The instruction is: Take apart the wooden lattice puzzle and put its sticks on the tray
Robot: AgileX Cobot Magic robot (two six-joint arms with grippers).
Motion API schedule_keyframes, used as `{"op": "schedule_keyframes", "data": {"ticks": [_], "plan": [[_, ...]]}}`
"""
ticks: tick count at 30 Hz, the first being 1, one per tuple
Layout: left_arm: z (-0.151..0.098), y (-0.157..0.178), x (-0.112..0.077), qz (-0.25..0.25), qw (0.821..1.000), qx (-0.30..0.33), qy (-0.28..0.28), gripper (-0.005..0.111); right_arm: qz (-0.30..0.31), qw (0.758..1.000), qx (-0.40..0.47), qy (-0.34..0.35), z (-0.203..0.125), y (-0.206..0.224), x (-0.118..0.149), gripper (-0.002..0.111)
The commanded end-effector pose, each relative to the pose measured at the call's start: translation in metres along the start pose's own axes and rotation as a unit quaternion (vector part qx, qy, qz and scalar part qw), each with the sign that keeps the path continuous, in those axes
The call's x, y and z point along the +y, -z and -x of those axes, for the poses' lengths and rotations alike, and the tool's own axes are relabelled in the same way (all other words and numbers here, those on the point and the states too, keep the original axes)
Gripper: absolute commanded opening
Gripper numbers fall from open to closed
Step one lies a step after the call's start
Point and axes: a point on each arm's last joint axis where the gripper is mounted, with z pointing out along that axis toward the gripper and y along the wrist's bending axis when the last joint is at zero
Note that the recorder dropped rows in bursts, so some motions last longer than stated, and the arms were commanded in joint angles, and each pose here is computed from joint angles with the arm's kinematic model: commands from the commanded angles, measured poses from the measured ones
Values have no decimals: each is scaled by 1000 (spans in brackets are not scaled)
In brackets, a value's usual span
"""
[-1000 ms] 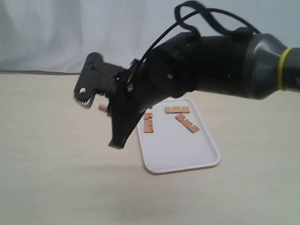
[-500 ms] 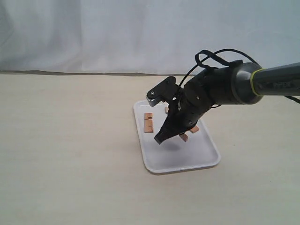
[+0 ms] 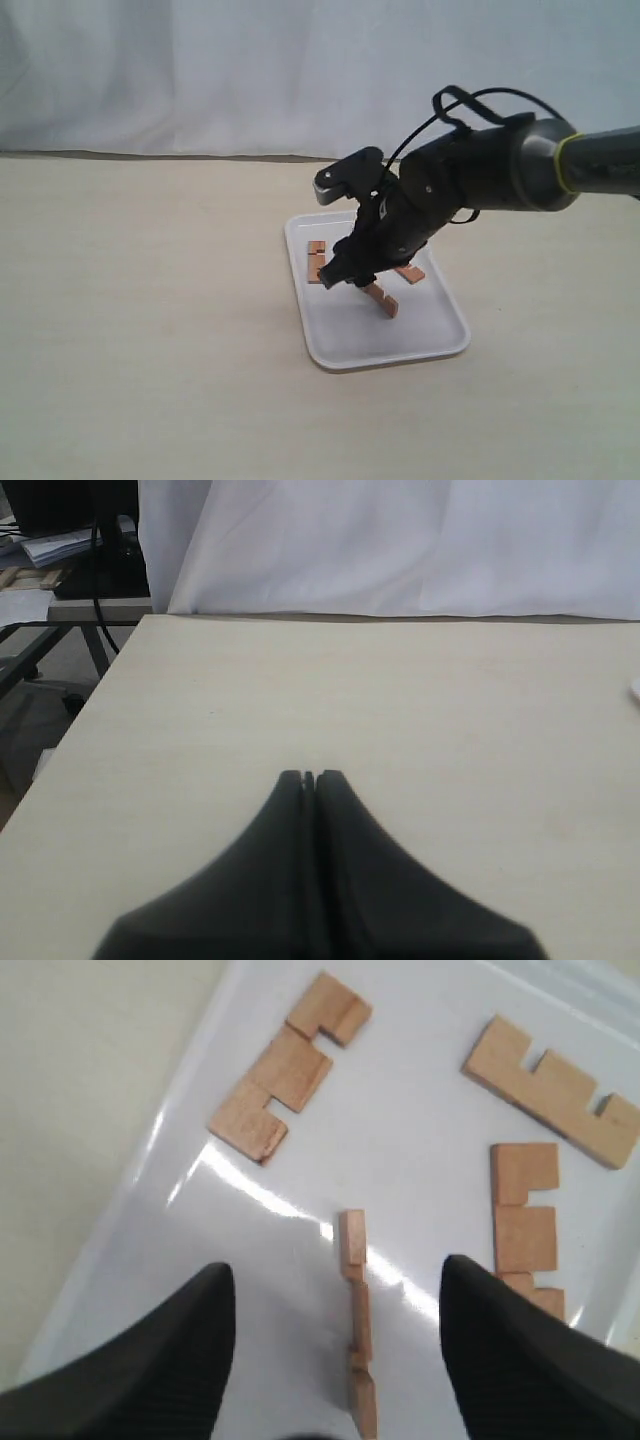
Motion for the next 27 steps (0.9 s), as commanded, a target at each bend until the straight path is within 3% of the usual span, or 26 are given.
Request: {"op": "schedule_keyframes", "data": {"ticks": [1,2,4,5,6,11,16,21,27], "plan": [[1,0,0,-1,1000,-7,1,0,9,1000,-14,20,7,60,-5,56],[1,0,0,-1,1000,-7,1,0,7,1000,-12,16,6,67,-8,52],[1,0,0,-1,1000,-7,1,0,3,1000,-3,-1,2,79,-18,35],[1,0,0,-1,1000,-7,1,0,2,1000,5,-13,-1,84,-24,24],[1,0,0,-1,1000,-7,1,0,3,999,23,-44,-9,91,-39,4],[1,0,0,-1,1000,-7,1,0,-1,986,40,-164,-58,104,-83,5],[1,0,0,-1,1000,-7,1,0,-43,973,-5,-226,-99,141,-101,5],[1,0,0,-1,1000,-7,1,0,-88,956,-98,-263,-135,186,-91,5],[1,0,0,-1,1000,-7,1,0,-140,921,-266,-248,-185,232,-52,5]]}}
